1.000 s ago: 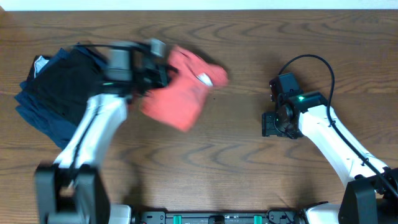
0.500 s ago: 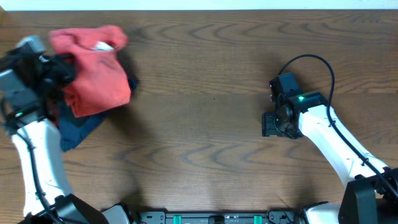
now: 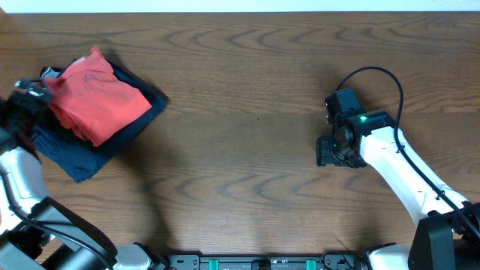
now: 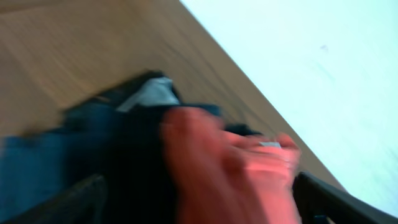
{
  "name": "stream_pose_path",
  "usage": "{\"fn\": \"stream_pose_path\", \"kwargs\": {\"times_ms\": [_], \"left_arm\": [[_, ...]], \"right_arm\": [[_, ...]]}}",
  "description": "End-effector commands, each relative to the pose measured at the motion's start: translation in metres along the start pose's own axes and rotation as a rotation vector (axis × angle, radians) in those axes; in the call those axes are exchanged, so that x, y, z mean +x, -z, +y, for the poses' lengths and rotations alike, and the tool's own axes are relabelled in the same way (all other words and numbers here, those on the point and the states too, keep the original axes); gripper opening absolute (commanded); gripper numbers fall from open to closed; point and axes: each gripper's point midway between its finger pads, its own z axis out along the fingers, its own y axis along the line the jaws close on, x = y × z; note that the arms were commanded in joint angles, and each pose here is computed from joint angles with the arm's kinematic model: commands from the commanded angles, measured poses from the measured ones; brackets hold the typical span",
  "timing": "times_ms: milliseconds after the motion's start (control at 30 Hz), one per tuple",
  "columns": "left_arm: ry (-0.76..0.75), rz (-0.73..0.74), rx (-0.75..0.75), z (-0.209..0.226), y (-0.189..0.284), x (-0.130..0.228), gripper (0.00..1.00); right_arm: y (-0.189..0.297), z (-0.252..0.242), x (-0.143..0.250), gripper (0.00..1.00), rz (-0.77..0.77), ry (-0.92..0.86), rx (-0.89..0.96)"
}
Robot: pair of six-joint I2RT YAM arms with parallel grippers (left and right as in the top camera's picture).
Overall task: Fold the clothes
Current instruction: 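Release the shirt and pat it flat on the stack with the left gripper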
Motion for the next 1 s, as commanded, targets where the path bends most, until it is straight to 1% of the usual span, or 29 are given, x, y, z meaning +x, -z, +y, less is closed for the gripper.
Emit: {"fn": "stream_pose_path", "kwargs": {"times_ms": [0,67,100,200,233,300,333,367,400,467,500,600,700,767,833,900,967], "left_arm": [[0.076,-0.086,-0.05,0.022,0.012,-0.027,0.98],[0.123,-0.112,-0.026,0.024,0.017,-0.036,0.98],[0.13,-0.114,0.014,0.018,0.019,-0.039,0.98],[0.121,-0.083,0.174,-0.016,0.02,-0.038,0.98],[0.112,-0.06,0.218,-0.029,0.019,-0.033,0.98],[0.077,-0.005,0.287,-0.059,0.012,-0.016,0.98],[0.05,0.027,0.314,-0.074,0.007,-0.005,0.98],[0.013,0.062,0.336,-0.09,0.003,0.009,0.98],[-0.042,0.108,0.365,-0.109,-0.002,0.028,0.98],[-0.127,0.198,0.391,-0.139,-0.009,0.067,0.98],[-0.183,0.255,0.389,-0.154,-0.012,0.094,0.98],[-0.387,0.399,0.338,-0.183,-0.013,0.169,0.98],[-0.624,0.522,0.189,-0.189,-0.001,0.242,0.98],[-0.734,0.575,0.106,-0.187,0.011,0.273,0.98],[-0.827,0.643,0.056,-0.184,0.028,0.301,0.98],[-0.898,0.747,0.024,-0.174,0.051,0.327,0.98],[-0.931,0.851,-0.02,-0.16,0.073,0.344,0.98]], "right_arm": [[0.003,-0.004,-0.004,0.68,-0.01,0.01,0.009],[0.003,-0.004,-0.004,0.68,-0.012,0.011,0.009],[0.003,-0.004,-0.005,0.68,-0.013,0.011,0.008],[0.004,-0.001,-0.01,0.69,-0.035,0.009,-0.003],[0.004,0.001,-0.013,0.72,-0.046,0.009,-0.015],[0.004,0.011,-0.019,0.82,-0.067,0.01,-0.065],[0.005,0.017,-0.023,0.88,-0.081,0.011,-0.099],[0.006,0.023,-0.026,0.96,-0.094,0.012,-0.131],[0.008,0.029,-0.03,0.99,-0.107,0.014,-0.163],[0.011,0.039,-0.039,0.99,-0.138,0.019,-0.218],[0.012,0.041,-0.044,0.99,-0.16,0.02,-0.228],[0.015,0.046,-0.057,0.99,-0.216,0.023,-0.245],[0.02,0.048,-0.071,0.99,-0.276,0.023,-0.255],[0.022,0.049,-0.078,0.99,-0.308,0.023,-0.255],[0.024,0.047,-0.084,0.99,-0.333,0.029,-0.249],[0.024,0.041,-0.087,0.99,-0.341,0.024,-0.234],[0.023,0.032,-0.081,0.99,-0.314,0.004,-0.221]]}}
